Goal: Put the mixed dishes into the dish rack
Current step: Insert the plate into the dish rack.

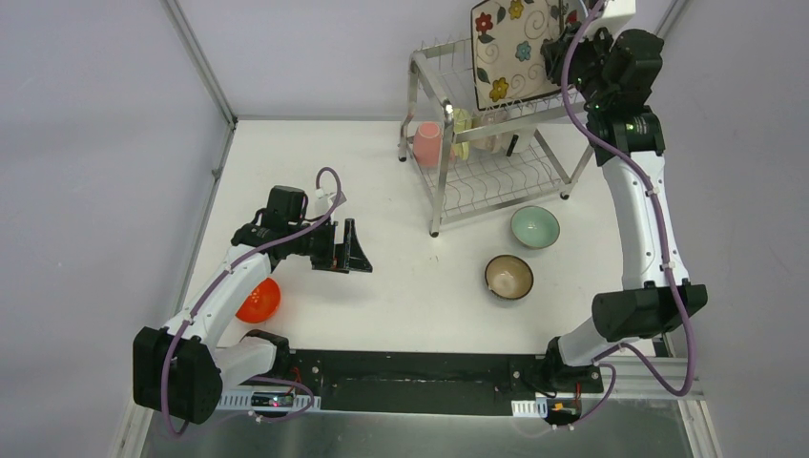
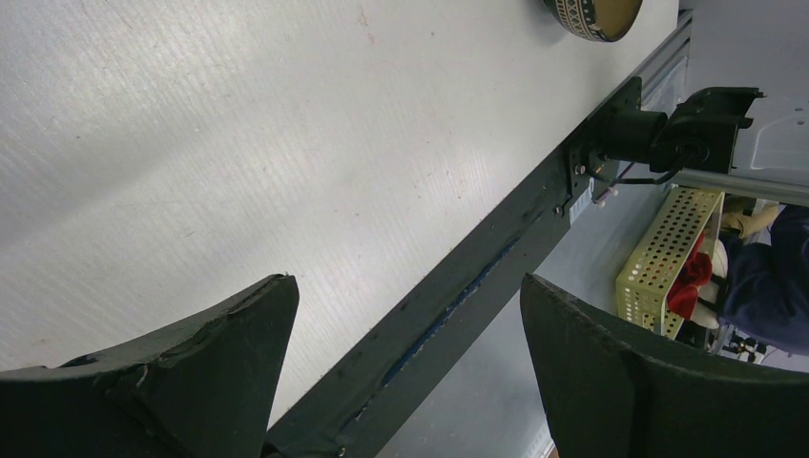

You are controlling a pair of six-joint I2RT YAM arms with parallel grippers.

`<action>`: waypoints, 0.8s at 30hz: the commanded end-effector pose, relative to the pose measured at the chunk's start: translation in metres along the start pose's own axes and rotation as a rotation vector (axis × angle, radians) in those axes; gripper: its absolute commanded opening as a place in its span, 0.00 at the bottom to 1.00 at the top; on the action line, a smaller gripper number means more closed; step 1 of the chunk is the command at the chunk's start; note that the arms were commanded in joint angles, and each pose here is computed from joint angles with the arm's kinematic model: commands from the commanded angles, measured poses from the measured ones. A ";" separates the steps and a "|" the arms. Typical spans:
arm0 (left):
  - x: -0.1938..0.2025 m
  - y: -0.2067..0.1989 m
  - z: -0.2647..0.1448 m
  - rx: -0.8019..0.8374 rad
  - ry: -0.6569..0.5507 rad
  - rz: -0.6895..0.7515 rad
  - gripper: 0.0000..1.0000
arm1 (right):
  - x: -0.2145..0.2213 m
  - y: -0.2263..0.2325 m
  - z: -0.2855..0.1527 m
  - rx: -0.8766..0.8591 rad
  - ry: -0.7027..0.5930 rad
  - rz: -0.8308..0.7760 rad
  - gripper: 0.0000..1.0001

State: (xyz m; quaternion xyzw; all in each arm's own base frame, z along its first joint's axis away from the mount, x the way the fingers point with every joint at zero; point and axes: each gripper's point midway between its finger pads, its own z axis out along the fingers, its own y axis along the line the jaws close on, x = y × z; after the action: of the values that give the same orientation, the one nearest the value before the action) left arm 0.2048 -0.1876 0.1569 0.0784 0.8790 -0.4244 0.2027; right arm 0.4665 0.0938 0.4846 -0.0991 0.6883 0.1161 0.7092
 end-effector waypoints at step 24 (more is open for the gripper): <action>-0.005 -0.002 -0.003 0.012 -0.026 0.045 0.90 | 0.019 0.027 0.003 -0.166 0.011 0.033 0.21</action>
State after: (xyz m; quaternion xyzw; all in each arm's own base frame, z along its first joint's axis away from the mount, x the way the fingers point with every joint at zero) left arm 0.2048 -0.1876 0.1568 0.0783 0.8791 -0.4243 0.2026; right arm 0.4646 0.0959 0.4784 -0.1033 0.6811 0.1434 0.7106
